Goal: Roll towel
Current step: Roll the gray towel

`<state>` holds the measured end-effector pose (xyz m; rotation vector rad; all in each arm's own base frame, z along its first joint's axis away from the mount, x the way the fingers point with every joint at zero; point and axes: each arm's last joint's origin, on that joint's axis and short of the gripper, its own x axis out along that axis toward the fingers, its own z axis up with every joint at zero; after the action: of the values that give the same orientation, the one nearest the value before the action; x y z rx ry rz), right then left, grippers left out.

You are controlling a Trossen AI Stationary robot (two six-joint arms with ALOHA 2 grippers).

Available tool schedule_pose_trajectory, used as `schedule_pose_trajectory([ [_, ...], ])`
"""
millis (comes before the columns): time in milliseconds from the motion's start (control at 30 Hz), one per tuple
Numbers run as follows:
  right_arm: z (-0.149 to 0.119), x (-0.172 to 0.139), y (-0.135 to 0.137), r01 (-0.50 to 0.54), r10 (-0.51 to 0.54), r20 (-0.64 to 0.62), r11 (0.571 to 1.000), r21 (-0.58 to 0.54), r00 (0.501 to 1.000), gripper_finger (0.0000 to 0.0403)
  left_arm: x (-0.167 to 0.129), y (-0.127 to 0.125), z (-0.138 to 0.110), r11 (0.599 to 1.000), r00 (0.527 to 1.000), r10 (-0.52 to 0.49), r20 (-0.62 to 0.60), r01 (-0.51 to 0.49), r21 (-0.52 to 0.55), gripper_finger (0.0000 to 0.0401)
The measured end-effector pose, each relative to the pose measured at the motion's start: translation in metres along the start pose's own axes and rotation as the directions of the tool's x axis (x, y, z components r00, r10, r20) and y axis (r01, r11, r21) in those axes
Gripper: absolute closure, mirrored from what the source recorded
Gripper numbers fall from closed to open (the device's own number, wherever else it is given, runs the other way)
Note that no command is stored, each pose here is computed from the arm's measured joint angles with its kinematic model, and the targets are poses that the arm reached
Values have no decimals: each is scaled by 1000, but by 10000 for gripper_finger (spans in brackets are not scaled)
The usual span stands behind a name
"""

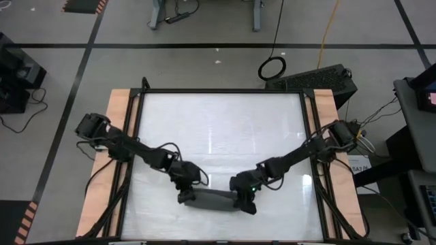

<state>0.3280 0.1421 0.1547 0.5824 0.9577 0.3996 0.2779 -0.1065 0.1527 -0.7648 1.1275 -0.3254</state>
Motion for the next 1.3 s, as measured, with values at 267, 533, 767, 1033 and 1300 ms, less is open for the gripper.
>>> schedule_pose_trajectory([
  [267, 9, -7, -17, -62, 62, -63, 998, 11, 996, 385, 6, 27, 17, 996, 996, -73, -52, 70, -56, 368],
  [533, 9, -10, -22, -125, 130, -121, 991, 42, 984, 385, -8, 39, 35, 970, 976, -209, -53, 200, -138, 370],
  [767, 11, -13, -27, -150, 166, -139, 982, 114, 976, 368, -15, 47, 41, 965, 976, -214, -29, 207, -159, 371],
  [1033, 13, -15, -30, -153, 170, -142, 980, 126, 975, 278, -1, 63, 40, 963, 981, -185, -62, 168, -210, 372],
  [1300, 11, -24, -26, -151, 175, -172, 978, 146, 969, 220, 7, 69, 42, 949, 977, -205, -64, 182, -259, 372],
])
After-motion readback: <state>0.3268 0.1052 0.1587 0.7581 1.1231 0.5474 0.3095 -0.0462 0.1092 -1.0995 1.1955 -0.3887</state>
